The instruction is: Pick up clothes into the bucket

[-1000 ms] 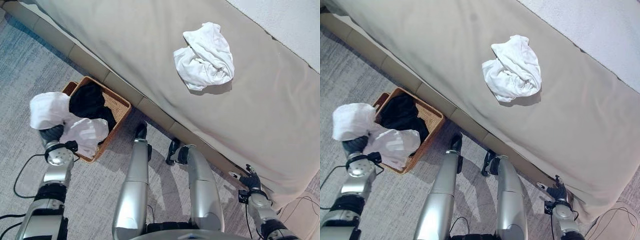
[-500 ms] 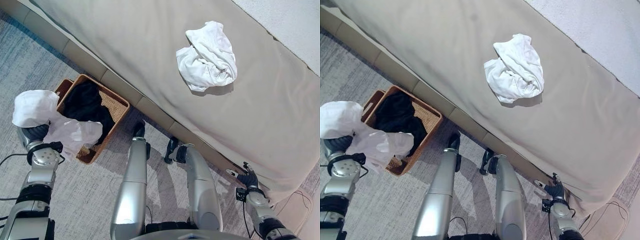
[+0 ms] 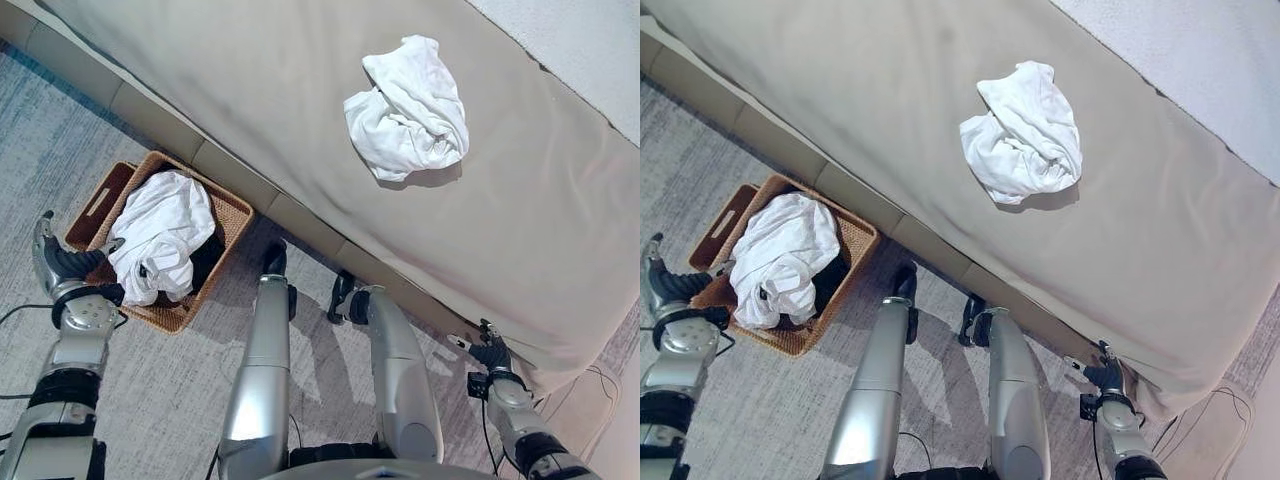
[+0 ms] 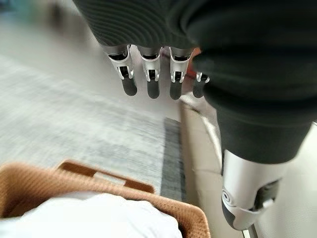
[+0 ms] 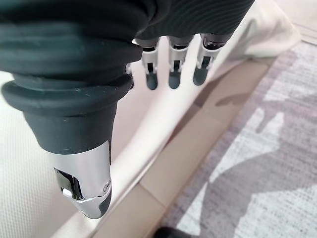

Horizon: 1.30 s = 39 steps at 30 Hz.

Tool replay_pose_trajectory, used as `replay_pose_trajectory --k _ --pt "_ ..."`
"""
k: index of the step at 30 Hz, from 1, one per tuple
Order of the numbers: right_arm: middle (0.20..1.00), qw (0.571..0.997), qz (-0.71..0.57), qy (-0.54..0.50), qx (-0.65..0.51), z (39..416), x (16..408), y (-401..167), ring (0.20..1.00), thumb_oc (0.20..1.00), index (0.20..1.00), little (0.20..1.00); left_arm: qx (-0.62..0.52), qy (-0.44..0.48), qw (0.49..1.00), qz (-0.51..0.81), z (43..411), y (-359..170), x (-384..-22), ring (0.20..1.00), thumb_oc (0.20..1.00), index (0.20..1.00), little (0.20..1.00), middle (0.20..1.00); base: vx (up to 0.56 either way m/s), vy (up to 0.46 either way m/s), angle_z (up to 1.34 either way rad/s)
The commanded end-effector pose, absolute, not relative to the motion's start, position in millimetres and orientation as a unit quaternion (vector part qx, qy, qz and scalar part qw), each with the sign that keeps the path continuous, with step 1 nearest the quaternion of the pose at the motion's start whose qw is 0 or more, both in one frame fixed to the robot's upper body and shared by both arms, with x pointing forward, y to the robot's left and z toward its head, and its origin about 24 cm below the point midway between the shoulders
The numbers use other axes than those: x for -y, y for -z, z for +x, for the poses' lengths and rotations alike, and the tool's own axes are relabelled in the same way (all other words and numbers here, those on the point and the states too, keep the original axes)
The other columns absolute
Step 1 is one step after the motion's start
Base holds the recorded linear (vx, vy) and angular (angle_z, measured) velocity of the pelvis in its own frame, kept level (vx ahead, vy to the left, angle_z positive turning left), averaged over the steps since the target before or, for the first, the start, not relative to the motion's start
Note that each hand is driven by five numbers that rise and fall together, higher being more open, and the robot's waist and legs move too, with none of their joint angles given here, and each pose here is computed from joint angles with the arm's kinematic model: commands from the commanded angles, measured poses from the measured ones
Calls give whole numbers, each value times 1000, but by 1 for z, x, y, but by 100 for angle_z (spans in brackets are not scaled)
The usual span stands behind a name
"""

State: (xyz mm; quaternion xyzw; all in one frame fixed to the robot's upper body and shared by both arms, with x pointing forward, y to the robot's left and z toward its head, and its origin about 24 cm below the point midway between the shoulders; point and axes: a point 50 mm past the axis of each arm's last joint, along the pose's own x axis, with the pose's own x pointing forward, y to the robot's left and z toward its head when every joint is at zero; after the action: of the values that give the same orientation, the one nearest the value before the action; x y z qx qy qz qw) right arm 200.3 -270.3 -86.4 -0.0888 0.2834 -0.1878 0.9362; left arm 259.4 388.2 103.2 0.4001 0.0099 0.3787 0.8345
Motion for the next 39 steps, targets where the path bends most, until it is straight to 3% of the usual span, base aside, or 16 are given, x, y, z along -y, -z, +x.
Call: replay_pose_trajectory --k 1,4,8,11,12,13,15,18,23,28,32,39 --pt "1000 927 -106 210 -291 188 295 84 1000 1000 1000 1000 -27 -328 806 493 255 -107 -394 1000 1000 1000 1000 1000 -12 24 -5" --pt "1000 928 -110 208 -289 189 297 82 1000 1000 1000 1000 -47 -297 801 518 255 -101 -393 1000 1000 1000 1000 1000 -13 28 -9" --pt "1000 929 -112 207 -287 193 294 81 1000 1000 1000 1000 -59 -306 833 457 252 -74 -379 1000 1000 1000 1000 1000 -8 14 -10" --pt "1000 930 -96 223 -276 199 288 79 1000 1000 1000 1000 -63 -388 892 225 243 -34 -354 1000 1000 1000 1000 1000 6 -19 -11" --pt "1000 935 -83 232 -254 209 285 73 1000 1000 1000 1000 -36 -417 906 56 242 -20 -337 1000 1000 1000 1000 1000 12 -42 -6" --pt "1000 935 -84 232 -254 208 285 73 1000 1000 1000 1000 -37 -417 907 55 241 -20 -337 1000 1000 1000 1000 1000 26 -45 -1" --pt "1000 938 -73 242 -239 214 285 68 1000 1000 1000 1000 -22 -418 902 -107 240 -6 -323 1000 1000 1000 1000 1000 50 -33 -1" --pt "1000 941 -50 249 -223 217 285 63 1000 1000 1000 1000 -47 -373 905 -199 230 19 -300 1000 1000 1000 1000 1000 36 -33 -5" --pt "1000 942 13 252 -220 214 282 68 1000 1000 1000 1000 -104 -317 932 -142 224 38 -289 1000 1000 1000 1000 1000 106 -23 -2" --pt "1000 927 69 252 -268 190 276 91 1000 1000 1000 1000 -230 -274 931 -75 197 81 -278 1000 1000 1000 1000 1000 171 -31 -15" --pt "1000 914 31 230 -332 164 271 110 1000 1000 1000 1000 -345 -231 910 17 162 113 -270 1000 1000 1000 1000 1000 111 -41 -20" --pt "1000 896 43 248 -365 139 266 123 1000 1000 1000 1000 -409 -211 885 66 132 133 -255 1000 1000 1000 1000 1000 96 -61 -12"
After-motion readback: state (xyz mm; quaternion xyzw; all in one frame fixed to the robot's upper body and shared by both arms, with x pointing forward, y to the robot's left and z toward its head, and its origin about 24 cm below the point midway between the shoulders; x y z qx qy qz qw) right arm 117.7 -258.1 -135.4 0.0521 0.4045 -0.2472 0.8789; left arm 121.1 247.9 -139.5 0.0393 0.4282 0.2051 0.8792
